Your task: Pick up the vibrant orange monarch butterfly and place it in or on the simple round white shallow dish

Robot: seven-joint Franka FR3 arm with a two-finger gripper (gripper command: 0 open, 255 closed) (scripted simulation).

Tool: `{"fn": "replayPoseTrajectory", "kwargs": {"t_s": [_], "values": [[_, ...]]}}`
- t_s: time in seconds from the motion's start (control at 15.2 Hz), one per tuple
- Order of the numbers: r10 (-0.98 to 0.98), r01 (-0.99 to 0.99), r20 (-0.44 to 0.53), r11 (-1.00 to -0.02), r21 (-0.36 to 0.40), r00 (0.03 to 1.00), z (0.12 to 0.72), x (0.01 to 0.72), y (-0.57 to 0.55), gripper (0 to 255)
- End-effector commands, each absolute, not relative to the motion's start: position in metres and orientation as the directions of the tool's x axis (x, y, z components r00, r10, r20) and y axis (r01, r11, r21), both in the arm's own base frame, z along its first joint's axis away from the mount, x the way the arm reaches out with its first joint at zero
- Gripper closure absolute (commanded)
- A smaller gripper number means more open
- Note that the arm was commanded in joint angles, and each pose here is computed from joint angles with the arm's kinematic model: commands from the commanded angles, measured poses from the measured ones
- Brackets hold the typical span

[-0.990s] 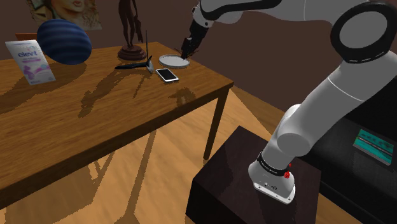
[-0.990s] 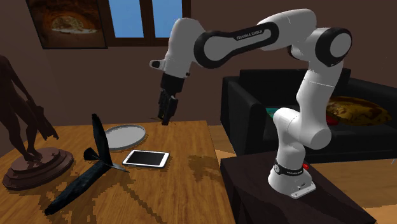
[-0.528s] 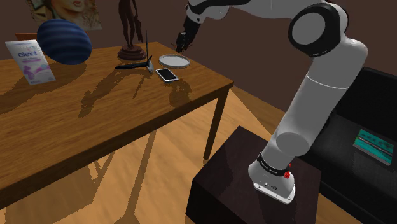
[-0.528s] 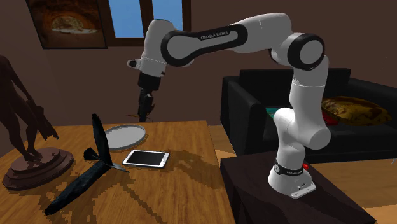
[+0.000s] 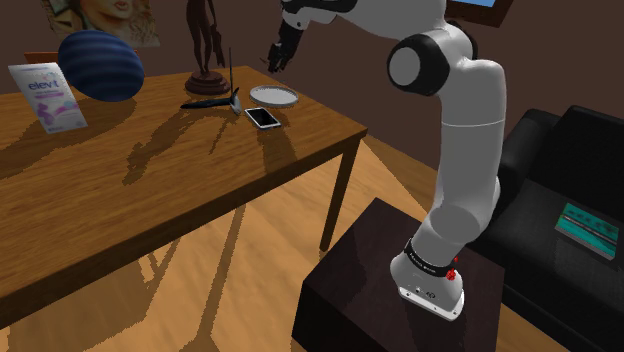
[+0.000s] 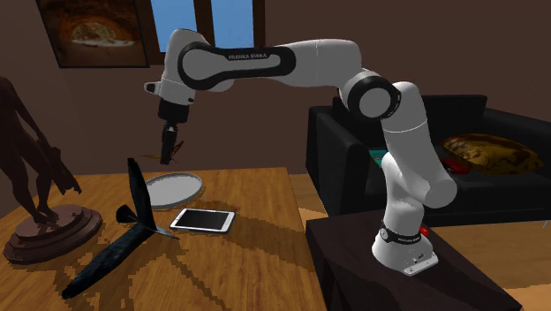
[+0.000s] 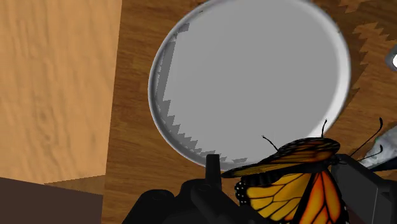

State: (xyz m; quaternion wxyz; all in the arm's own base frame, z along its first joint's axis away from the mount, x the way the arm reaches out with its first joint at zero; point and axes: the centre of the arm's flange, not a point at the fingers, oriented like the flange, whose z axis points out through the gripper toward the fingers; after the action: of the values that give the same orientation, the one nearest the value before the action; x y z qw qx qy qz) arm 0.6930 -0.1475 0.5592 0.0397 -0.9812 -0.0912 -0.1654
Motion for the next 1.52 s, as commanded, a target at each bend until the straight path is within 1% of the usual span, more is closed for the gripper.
{"fn": "replayPoseTrajectory", "kwargs": {"t_s": [0.0,0.79,1.25,1.32,1.45], "values": [[0.167,0.194,0.332,-0.980,-0.048,0.928,0.559,0.707,-0.157,255],[0.167,0.194,0.332,-0.980,-0.048,0.928,0.496,0.707,-0.157,255],[0.167,0.194,0.332,-0.980,-0.048,0.928,0.496,0.707,-0.157,255],[0.167,0.194,0.332,-0.980,-0.048,0.928,0.496,0.707,-0.157,0],[0.167,0.194,0.332,-0.980,-0.048,0.928,0.496,0.707,-0.157,0]]}}
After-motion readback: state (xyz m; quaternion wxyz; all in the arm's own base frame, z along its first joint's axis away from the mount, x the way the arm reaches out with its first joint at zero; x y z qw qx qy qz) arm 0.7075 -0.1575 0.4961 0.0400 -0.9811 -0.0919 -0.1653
